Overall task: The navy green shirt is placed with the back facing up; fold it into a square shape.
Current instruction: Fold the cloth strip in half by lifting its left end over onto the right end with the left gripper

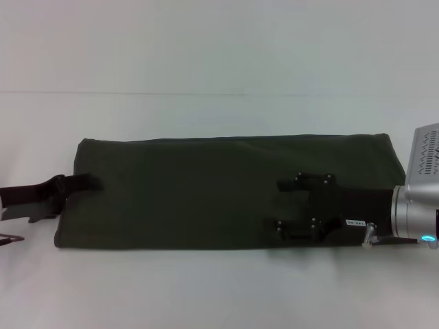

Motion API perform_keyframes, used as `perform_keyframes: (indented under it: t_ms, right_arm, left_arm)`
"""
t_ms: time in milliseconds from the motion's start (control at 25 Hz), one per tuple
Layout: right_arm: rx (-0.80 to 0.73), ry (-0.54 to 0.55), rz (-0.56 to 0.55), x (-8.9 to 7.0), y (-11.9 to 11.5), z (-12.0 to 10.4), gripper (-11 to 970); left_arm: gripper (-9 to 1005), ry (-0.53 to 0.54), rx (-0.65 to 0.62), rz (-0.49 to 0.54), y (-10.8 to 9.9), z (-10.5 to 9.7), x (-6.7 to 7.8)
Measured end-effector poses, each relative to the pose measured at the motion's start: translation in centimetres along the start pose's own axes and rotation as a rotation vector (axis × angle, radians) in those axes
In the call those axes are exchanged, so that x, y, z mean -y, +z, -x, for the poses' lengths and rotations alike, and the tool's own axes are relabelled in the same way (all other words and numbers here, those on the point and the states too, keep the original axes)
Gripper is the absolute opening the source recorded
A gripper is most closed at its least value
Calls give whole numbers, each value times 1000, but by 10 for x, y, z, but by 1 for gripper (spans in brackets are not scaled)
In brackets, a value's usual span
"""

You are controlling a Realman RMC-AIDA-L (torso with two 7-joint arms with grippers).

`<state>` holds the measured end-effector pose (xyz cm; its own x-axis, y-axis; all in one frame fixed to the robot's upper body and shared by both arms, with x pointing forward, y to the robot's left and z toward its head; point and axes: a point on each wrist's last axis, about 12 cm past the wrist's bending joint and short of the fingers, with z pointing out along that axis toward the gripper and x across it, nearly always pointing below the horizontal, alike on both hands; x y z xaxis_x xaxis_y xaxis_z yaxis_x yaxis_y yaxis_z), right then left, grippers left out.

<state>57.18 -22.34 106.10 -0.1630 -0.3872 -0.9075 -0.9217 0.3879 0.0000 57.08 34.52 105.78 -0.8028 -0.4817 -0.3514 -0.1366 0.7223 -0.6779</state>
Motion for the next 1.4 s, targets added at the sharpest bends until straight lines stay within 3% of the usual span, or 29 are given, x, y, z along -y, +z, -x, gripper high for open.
perform_keyframes:
  t_ms: [680, 800, 1200, 1400]
  right_arm:
    - [13, 11, 1, 1, -1, 3, 850]
    - [22, 14, -2, 1, -2, 3, 850]
    - [27, 13, 6, 0, -2, 4, 846]
    - [31, 15, 12, -1, -2, 3, 844]
  left_arm:
    - [879, 40, -17, -61, 18, -3, 18]
    - [676, 47, -25, -59, 18, -2, 19]
    - [432, 59, -25, -45, 18, 0, 19]
    - [233, 55, -21, -44, 17, 0, 18]
